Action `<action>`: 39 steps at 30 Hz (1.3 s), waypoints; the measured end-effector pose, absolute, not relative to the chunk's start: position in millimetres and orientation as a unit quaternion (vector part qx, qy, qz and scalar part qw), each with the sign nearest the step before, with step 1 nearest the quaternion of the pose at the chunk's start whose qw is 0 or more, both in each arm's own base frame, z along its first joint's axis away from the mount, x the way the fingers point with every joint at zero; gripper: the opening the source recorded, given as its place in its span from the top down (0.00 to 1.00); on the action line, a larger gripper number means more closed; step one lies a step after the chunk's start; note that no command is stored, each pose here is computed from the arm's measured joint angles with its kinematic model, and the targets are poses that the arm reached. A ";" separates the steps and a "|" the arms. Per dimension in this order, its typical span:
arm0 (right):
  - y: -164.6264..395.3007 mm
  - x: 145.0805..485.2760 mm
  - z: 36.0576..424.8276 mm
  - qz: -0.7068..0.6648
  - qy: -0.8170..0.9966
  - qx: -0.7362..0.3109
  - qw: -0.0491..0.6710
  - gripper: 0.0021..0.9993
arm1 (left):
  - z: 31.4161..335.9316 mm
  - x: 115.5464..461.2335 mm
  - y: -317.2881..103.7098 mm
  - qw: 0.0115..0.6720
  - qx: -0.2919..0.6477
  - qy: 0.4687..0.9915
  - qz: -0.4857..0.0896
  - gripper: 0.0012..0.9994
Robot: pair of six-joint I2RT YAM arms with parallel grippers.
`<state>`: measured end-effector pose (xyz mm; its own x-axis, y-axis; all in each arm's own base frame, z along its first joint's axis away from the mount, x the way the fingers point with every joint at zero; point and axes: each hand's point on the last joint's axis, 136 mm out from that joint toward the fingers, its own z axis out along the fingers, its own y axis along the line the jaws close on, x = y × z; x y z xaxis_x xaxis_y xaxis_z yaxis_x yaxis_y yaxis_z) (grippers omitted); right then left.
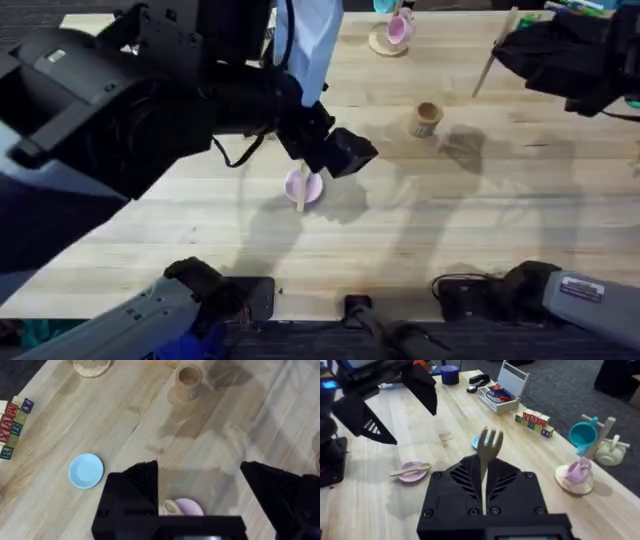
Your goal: Pick up a utensil and set it on the pink plate, then put the other utensil in the container.
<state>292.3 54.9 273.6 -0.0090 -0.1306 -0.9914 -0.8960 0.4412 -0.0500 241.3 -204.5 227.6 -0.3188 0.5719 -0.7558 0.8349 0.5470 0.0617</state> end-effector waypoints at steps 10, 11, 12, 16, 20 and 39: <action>49.5 304.4 254.1 0.334 0.622 -0.417 0.572 0.97 | 225.0 239.3 -203.3 0.373 0.444 0.796 -0.173 0.01; 49.0 305.5 252.2 0.332 0.620 -0.420 0.574 0.97 | 224.2 238.7 -202.9 0.371 0.444 0.797 -0.173 0.01; 48.6 306.4 250.6 0.330 0.618 -0.422 0.575 0.97 | 223.7 238.2 -202.7 0.369 0.444 0.798 -0.173 0.01; 47.1 309.8 244.1 0.323 0.611 -0.432 0.579 0.97 | 223.1 237.7 -202.3 0.368 0.444 0.799 -0.173 0.01; 45.6 313.2 238.4 0.321 0.610 -0.435 0.580 0.97 | 223.1 237.7 -202.3 0.368 0.444 0.799 -0.173 0.01; 60.2 340.4 198.5 0.354 0.583 -0.453 0.574 0.97 | 223.1 237.7 -202.3 0.368 0.444 0.799 -0.173 0.01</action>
<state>340.4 60.2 198.5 0.0704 -0.1224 -0.9900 -0.9347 0.3385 -0.1083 237.7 -202.3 223.1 -0.3354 0.5819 -0.7408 0.8361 0.5463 0.0505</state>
